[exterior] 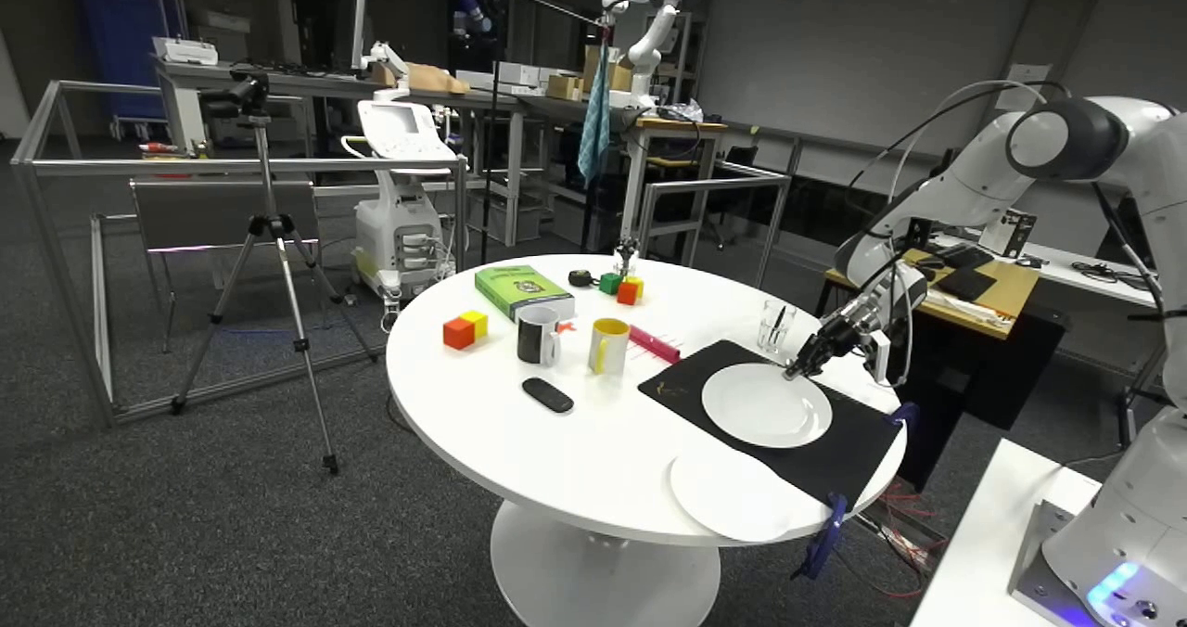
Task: Put the white ceramic plate on the black mat
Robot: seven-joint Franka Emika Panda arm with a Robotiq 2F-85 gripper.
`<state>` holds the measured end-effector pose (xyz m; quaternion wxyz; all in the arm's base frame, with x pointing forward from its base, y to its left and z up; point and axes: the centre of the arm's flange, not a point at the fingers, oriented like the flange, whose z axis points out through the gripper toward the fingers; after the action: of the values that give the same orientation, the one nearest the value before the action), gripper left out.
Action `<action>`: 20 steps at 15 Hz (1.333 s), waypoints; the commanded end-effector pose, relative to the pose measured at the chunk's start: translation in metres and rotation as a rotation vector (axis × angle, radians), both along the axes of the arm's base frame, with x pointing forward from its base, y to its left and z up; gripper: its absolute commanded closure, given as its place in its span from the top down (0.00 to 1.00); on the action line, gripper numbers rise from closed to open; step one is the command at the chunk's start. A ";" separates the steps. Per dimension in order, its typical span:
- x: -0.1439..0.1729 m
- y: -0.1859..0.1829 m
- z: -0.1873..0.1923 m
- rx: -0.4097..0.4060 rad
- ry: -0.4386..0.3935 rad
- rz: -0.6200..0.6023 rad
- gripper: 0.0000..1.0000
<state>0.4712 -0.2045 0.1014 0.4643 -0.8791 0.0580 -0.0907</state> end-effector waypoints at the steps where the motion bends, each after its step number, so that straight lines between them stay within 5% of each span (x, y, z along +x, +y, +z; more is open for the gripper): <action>1: 0.002 0.007 -0.033 -0.049 0.010 0.034 0.01; 7: 0.003 0.008 -0.036 -0.043 0.018 0.044 0.01; 8: 0.003 0.008 -0.035 -0.042 0.019 0.046 0.31; 10: 0.002 0.008 -0.041 -0.065 0.032 0.044 0.36; 12: 0.002 0.012 -0.051 -0.077 0.045 0.050 0.55; 14: 0.005 0.012 -0.048 -0.081 0.040 0.058 0.58; 20: 0.009 0.018 -0.036 -0.065 0.041 0.077 0.99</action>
<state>0.4812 -0.1846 0.0832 0.4627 -0.8830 0.0372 -0.0692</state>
